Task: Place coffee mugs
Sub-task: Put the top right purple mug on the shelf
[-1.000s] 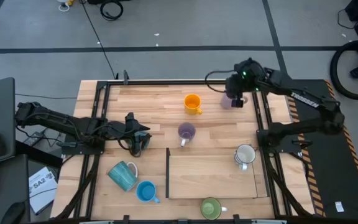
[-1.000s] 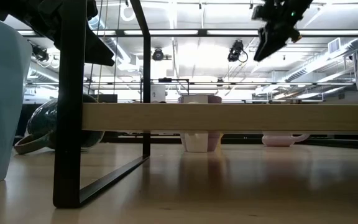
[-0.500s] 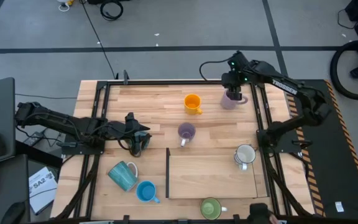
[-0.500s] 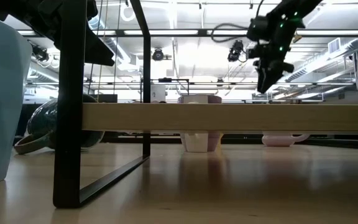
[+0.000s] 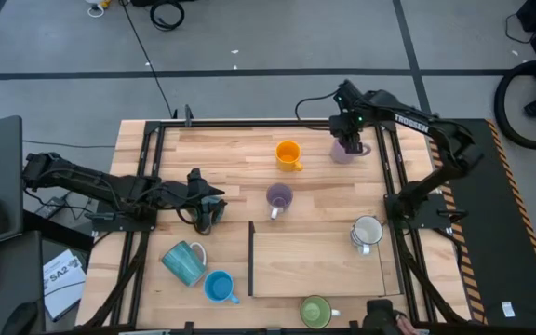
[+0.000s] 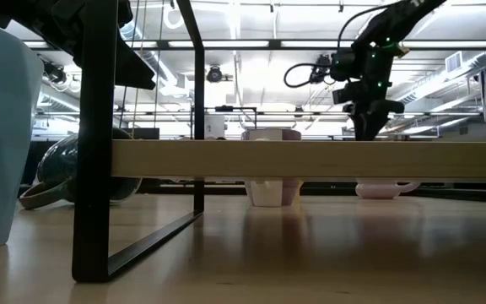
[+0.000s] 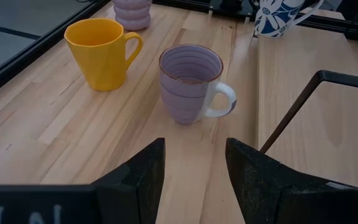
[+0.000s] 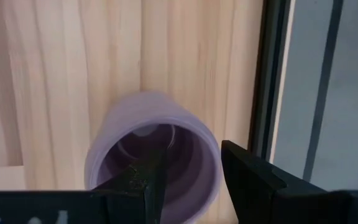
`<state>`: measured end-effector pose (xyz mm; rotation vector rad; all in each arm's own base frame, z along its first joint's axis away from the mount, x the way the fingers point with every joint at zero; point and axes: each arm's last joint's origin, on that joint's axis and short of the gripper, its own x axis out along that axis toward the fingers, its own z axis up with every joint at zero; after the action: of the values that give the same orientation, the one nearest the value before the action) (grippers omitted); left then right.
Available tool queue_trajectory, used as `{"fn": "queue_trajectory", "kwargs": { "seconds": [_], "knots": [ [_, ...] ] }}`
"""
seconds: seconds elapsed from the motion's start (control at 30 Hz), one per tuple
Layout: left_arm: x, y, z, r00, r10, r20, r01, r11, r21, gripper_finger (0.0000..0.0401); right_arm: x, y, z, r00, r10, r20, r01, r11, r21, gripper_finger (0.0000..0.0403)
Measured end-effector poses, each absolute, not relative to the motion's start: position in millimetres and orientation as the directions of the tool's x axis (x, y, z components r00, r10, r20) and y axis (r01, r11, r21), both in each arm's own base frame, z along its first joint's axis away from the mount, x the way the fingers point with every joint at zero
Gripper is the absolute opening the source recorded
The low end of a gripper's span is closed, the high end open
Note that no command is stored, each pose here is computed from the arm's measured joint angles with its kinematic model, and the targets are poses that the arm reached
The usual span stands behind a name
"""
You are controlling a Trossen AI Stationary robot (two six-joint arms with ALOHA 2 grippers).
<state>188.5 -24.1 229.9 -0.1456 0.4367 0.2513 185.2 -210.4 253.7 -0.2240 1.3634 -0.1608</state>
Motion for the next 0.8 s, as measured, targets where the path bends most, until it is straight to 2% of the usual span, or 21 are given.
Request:
{"fn": "queue_trajectory", "kwargs": {
  "seconds": [0.23, 0.8],
  "knots": [
    [188.4, -24.1, 229.9, 0.876, 0.209, -0.435, -0.271, 0.959, -0.085, 0.0176, 187.2, -216.1, 244.2, 0.159, -0.237, -0.958, -0.008, 0.970, -0.242, 0.0157],
    [188.5, -24.1, 229.9, 0.876, 0.209, -0.435, -0.271, 0.959, -0.086, 0.0176, 189.9, -219.0, 241.8, 0.170, -0.245, -0.954, -0.006, 0.968, -0.250, 0.0158]
  ]
}}
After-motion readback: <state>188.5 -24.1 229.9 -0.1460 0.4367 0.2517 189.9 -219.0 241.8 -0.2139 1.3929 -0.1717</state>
